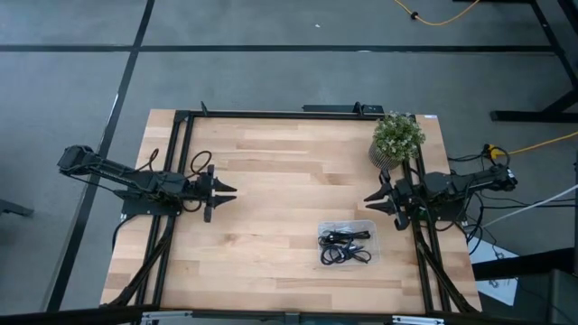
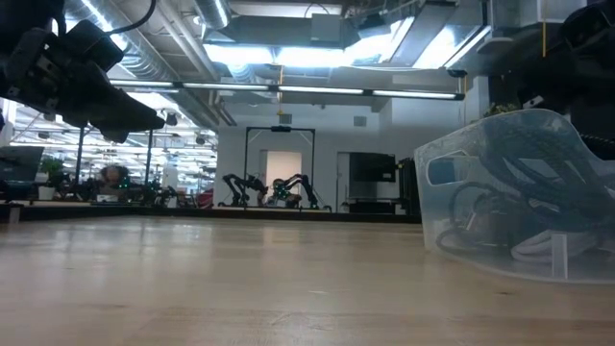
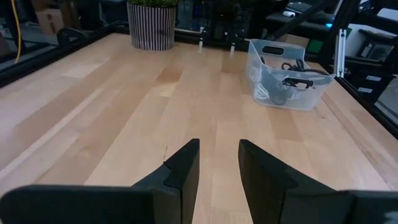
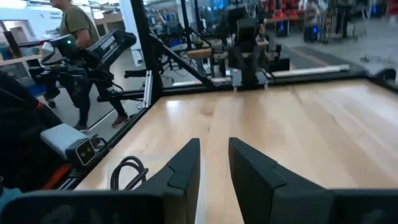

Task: Pick and place USB-C Cables
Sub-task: Return to Home Position

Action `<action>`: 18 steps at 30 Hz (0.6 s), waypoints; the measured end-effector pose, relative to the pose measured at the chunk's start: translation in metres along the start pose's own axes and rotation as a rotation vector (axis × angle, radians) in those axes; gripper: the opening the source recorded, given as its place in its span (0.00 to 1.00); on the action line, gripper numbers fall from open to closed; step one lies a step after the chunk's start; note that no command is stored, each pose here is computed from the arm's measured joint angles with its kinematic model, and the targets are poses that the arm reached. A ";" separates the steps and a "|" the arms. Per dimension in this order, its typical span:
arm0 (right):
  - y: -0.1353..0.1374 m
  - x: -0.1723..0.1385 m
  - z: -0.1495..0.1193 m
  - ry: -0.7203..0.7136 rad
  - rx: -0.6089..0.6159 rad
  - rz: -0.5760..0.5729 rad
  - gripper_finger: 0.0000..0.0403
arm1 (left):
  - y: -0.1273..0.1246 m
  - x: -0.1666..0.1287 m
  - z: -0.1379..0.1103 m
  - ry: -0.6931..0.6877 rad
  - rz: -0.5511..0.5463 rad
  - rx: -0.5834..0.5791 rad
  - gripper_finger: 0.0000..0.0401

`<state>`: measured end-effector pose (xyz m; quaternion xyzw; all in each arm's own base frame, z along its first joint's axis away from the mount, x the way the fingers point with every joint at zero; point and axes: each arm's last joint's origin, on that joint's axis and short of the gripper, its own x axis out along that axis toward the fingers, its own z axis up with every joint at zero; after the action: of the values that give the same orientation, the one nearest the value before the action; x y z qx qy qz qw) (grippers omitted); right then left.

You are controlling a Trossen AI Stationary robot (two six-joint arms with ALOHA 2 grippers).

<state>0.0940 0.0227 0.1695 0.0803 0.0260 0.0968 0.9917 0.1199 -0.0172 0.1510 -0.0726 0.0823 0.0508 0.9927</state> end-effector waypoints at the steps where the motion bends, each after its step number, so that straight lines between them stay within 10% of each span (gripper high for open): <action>1: 0.000 0.000 -0.001 -0.008 -0.012 0.005 0.22 | 0.000 0.000 0.000 0.000 0.000 0.000 0.26; 18: 0.001 0.002 -0.004 -0.032 -0.013 0.055 0.22 | 0.000 0.000 0.000 0.000 0.000 0.000 0.26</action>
<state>0.0959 0.0252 0.1660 0.0764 0.0071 0.1226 0.9895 0.1199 -0.0172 0.1510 -0.0726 0.0824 0.0508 0.9926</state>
